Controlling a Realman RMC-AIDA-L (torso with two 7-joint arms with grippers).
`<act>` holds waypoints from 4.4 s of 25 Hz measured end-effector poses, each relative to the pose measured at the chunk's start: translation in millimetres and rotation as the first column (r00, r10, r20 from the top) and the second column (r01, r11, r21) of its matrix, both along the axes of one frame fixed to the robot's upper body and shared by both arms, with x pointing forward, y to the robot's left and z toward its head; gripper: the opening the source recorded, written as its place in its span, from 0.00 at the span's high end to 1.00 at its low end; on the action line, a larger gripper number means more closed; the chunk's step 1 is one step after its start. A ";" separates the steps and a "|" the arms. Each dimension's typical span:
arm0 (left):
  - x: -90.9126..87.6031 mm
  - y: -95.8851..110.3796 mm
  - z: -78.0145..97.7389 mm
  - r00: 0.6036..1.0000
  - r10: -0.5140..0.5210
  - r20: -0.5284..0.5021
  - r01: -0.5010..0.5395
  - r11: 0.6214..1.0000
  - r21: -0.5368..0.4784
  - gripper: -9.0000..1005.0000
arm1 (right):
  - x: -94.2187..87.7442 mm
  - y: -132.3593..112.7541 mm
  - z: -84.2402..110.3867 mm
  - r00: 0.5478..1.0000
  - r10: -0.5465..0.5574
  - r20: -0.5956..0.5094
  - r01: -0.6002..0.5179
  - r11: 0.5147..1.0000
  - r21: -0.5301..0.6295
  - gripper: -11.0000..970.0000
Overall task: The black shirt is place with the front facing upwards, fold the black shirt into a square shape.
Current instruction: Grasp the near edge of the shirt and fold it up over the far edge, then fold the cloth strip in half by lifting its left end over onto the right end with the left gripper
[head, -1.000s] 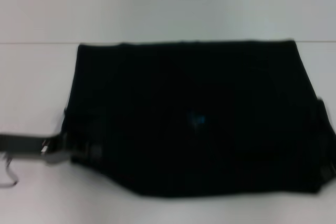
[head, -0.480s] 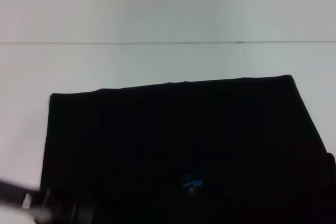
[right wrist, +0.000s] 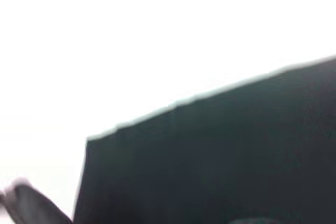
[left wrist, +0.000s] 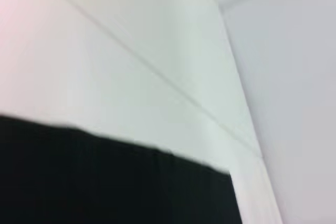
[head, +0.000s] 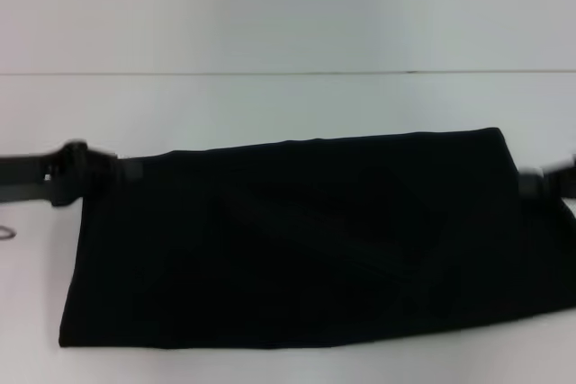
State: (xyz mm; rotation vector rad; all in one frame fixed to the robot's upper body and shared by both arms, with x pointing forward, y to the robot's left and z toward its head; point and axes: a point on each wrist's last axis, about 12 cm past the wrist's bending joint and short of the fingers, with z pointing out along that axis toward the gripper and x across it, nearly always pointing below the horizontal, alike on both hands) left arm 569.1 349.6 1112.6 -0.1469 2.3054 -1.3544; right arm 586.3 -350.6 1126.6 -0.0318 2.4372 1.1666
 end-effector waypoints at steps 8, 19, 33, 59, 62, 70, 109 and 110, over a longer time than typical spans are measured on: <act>12.4 -4.1 -23.4 0.968 0.233 0.093 -0.234 0.972 0.000 0.97 | 30.9 26.5 -13.4 0.973 -0.199 0.116 0.195 0.980 0.041 0.94; 21.7 -7.4 -34.4 0.931 0.341 0.131 -0.348 0.937 0.039 0.97 | 47.9 41.2 -22.5 0.922 -0.329 0.204 0.328 0.944 0.037 0.94; 26.3 -18.8 -52.1 0.887 0.428 0.176 -0.448 0.888 0.101 0.97 | 55.1 60.1 -50.4 0.852 -0.470 0.231 0.486 0.874 -0.014 0.94; 37.5 -42.7 -72.3 0.830 0.501 0.245 -0.551 0.805 0.219 0.63 | 55.4 73.6 -66.2 0.836 -0.436 0.333 0.495 0.861 -0.116 0.29; 37.4 -41.5 -71.6 0.829 0.503 0.246 -0.553 0.806 0.213 0.57 | 52.3 69.9 -67.7 0.835 -0.443 0.327 0.499 0.860 -0.106 0.27; 13.0 -19.2 -58.4 0.816 0.518 0.256 -0.530 0.848 -0.028 0.43 | 24.4 44.5 -54.1 0.807 -0.361 0.467 0.383 0.922 0.051 0.24; -104.7 60.0 -65.1 0.895 0.348 -0.280 -0.342 0.937 0.072 0.12 | -37.0 101.0 -83.1 0.491 0.387 0.780 -0.166 0.921 -0.352 0.07; -104.4 59.7 -65.2 0.894 0.349 -0.282 -0.343 0.937 0.072 0.12 | -36.7 101.4 -82.9 0.491 0.386 0.781 -0.166 0.922 -0.351 0.07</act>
